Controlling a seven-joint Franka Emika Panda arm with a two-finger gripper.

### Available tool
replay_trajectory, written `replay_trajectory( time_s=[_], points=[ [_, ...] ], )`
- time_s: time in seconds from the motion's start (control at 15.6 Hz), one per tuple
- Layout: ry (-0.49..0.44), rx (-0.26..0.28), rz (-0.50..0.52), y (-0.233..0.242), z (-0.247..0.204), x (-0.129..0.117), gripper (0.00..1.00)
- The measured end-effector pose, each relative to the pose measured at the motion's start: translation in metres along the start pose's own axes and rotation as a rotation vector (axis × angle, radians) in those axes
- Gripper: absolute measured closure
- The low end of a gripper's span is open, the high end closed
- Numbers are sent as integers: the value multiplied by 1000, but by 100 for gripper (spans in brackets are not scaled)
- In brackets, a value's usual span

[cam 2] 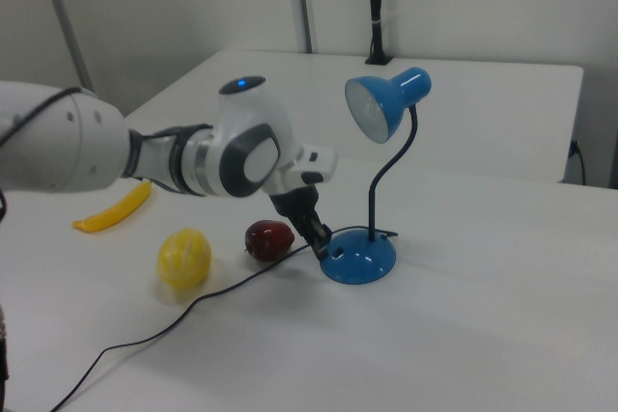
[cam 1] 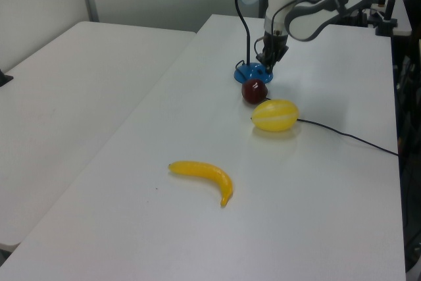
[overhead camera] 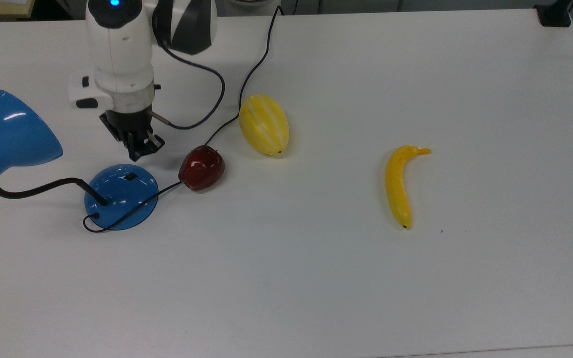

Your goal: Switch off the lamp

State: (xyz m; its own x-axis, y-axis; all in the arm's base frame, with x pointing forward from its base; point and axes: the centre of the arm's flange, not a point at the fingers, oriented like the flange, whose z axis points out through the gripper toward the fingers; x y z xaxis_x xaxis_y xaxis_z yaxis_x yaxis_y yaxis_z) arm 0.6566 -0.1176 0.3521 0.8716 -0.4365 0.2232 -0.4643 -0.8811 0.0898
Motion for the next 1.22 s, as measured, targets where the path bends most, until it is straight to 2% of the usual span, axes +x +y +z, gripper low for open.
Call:
replay_trajectory(
  time_s=[0.13,0.38,0.45,0.58,0.83,1.03,1.22],
  points=[
    [-30,-11,-27,3,-28,-3,92],
    [-137,49,-95,0,-93,-21,52],
    [-178,62,-125,-5,-113,-31,41],
    [-255,70,-191,-19,-155,-59,38],
    [-313,50,-295,-49,-200,-100,2],
    [-329,55,-374,-57,-226,-120,0],
    [-329,77,-441,-50,-246,-130,0]
  ],
)
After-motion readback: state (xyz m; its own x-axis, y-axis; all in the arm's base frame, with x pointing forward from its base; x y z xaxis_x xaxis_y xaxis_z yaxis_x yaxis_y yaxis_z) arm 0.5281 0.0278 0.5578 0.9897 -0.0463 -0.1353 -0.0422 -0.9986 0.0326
